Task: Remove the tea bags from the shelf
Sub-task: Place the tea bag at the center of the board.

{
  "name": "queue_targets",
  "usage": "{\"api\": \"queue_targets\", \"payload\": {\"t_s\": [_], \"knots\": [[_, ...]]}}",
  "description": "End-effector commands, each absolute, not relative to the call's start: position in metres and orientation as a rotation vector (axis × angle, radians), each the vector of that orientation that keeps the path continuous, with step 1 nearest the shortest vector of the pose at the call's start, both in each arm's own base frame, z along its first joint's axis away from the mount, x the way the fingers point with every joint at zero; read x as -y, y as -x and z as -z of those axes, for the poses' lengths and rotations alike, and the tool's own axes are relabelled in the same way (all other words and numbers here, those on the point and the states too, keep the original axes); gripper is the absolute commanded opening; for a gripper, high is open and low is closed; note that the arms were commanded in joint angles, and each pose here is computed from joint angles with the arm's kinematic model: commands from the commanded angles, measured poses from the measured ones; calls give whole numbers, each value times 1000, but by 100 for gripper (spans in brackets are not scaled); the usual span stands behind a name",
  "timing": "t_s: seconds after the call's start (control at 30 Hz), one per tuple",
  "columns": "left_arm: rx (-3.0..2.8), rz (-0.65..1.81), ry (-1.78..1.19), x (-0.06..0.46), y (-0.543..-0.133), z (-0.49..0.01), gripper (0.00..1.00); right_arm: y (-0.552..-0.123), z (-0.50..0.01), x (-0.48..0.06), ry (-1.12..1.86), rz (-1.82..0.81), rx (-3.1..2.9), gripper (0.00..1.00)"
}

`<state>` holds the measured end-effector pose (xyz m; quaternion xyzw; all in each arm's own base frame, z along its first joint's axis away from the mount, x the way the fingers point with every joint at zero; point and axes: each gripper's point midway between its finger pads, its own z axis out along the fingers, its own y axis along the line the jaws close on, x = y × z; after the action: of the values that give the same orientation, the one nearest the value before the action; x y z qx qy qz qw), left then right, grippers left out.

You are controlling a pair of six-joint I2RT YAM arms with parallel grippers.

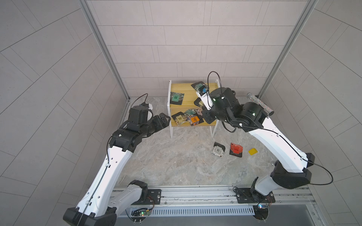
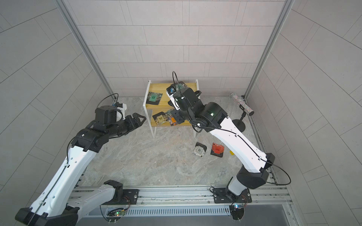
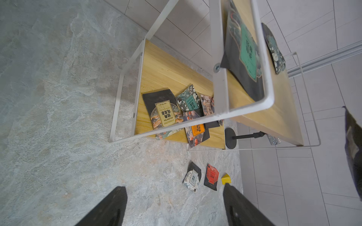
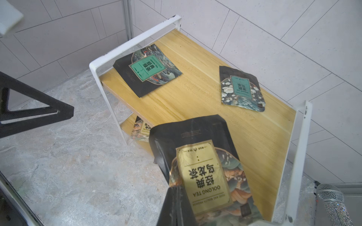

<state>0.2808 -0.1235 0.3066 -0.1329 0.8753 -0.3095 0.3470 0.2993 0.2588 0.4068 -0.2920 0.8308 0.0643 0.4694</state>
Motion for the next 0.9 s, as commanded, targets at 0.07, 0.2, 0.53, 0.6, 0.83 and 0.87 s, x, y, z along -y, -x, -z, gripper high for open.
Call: {"api": "queue_targets", "payload": {"t_s": [0.07,0.2,0.53,0.6,0.83,0.87], "knots": [[-2298,784,267,127,-266,-295,85,-283,-403,-242,673,-176,-2003,0],[-2317,754,246,127,-258,-282,85,-269,-377,-234,682,-189,-2013,0],[-2396,690,279,118,-239,-227,85,-242,-292,-231,730,-228,-2087,0],[-2405,688,291,117,-236,-216,85,-237,-272,-235,745,-239,-2099,0],[-2448,674,328,114,-229,-182,85,-232,-199,-241,767,-229,-2137,0],[-2452,678,335,114,-229,-179,85,-232,-189,-242,763,-234,-2147,0]]}}
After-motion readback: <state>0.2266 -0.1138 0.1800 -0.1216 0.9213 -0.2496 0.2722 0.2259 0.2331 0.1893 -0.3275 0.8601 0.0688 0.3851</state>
